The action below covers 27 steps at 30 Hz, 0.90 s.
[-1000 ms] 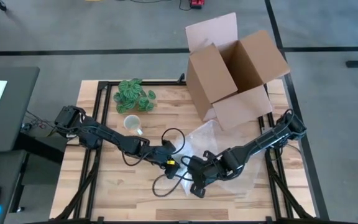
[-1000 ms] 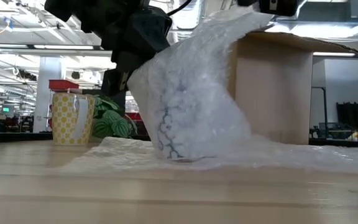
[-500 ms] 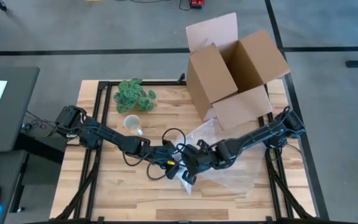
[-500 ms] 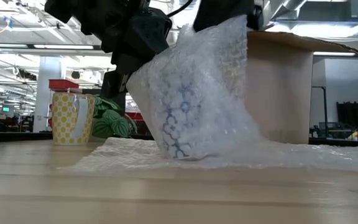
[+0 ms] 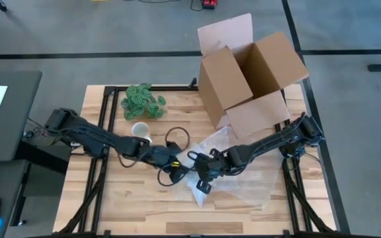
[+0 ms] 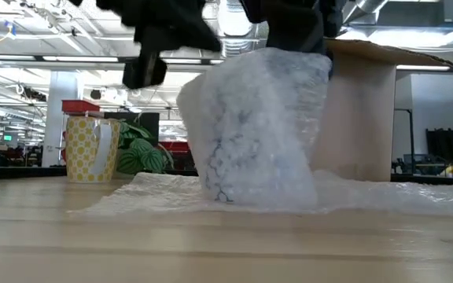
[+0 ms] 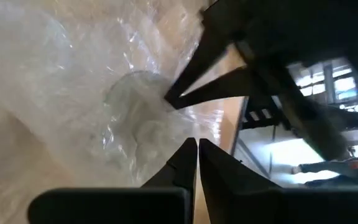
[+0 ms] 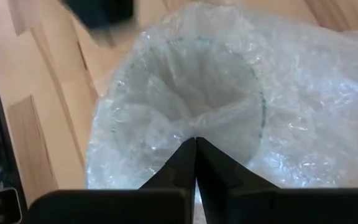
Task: Wrap mug
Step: Wrap the blue mug with bubble wrap
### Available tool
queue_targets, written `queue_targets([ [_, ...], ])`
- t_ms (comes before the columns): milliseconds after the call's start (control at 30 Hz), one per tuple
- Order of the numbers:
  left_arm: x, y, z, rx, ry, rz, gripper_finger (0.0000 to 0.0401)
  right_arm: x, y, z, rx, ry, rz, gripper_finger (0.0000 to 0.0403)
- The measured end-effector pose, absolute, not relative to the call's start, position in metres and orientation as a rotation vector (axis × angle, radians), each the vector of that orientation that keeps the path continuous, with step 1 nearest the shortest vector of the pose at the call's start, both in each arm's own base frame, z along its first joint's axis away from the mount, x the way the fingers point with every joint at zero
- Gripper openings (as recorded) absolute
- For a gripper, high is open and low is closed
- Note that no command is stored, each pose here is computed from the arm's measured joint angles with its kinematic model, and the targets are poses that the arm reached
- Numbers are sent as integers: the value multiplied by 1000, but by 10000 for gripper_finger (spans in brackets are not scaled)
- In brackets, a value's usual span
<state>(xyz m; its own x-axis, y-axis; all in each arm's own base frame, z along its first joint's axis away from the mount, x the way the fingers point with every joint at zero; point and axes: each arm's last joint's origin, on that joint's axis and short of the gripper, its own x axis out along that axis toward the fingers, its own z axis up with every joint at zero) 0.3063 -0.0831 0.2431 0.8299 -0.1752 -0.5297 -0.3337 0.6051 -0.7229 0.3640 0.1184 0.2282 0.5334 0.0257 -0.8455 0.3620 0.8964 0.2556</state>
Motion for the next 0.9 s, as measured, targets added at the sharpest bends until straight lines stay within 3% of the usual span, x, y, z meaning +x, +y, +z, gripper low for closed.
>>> queue_targets([
  [167,286,-86,252,-938,688,132,0,366,117,229,452,1006,-167,0],
  [433,278,-103,225,-908,877,238,0,370,114,230,484,987,-137,0],
  [900,325,-107,199,-841,653,132,0,385,99,199,467,1081,-93,0],
])
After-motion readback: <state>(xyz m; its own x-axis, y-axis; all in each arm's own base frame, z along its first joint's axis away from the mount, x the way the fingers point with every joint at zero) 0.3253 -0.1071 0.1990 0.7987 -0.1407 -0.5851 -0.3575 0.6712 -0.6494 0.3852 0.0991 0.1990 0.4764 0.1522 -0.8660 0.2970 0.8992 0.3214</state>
